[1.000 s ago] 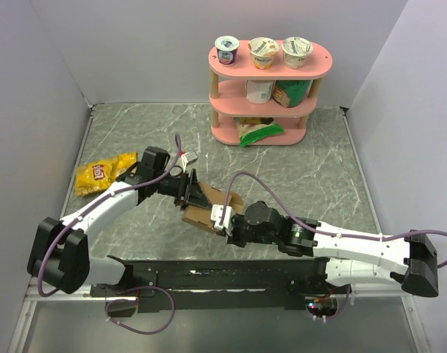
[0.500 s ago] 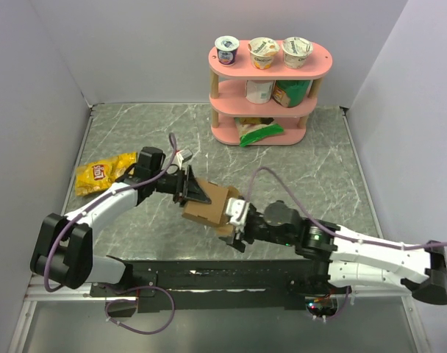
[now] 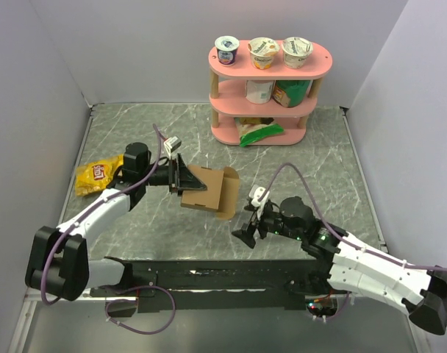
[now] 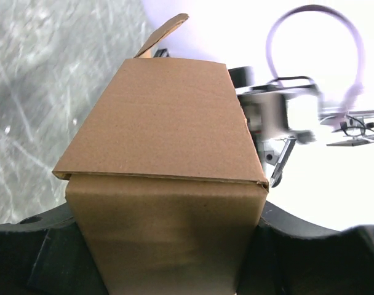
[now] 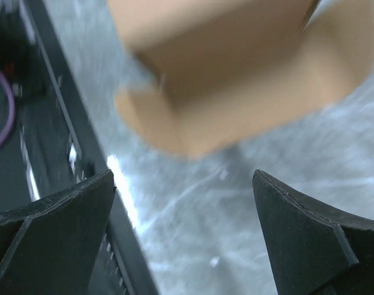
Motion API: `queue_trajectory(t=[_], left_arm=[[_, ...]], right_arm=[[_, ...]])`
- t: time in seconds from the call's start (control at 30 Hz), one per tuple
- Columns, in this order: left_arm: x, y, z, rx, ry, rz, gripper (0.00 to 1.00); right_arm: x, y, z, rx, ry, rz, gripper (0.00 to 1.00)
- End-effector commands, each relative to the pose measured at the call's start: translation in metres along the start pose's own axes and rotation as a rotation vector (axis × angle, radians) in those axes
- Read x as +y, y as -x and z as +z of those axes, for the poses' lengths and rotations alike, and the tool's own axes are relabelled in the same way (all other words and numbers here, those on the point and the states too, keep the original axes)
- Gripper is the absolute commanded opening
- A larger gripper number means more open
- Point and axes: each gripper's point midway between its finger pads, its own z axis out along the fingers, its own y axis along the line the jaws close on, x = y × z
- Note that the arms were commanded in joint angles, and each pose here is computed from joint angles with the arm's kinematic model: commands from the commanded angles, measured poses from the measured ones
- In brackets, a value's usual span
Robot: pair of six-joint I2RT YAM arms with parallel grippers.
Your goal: Fold the paper box
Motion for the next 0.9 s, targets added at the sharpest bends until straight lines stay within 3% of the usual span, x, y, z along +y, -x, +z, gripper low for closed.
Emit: queue_trajectory(t=[0.0,0.33,0.53,0.67,0.87], left_arm=[[-0.032,0.004,-0.006,-0.016,-0.078,0.078,0.42],[-0.035,-0.013,-0.01,0.026,-0.081,0.091,0.42],[-0.038,-0.025,-0.008,0.067,-0.086,0.124,0.42],[-0.041,-0.03,-0.01,0.079,-0.107,0.153,0.42],[-0.041,-0.032,-0.009,0.08,-0.116,0.185,0.43]], right_arm=[[0.01,0.007,0.005,-0.051,0.053,0.042,1.0],[-0.003,0.028,0.018,-0.146,0.007,-0.006,0.99],[-0.005,0.038,0.025,-0.181,0.003,0.018,0.89],[-0.006,0.048,0.019,-0.207,-0.011,0.062,0.75],[0.004,0.056,0.009,-0.22,0.036,0.08,0.74]])
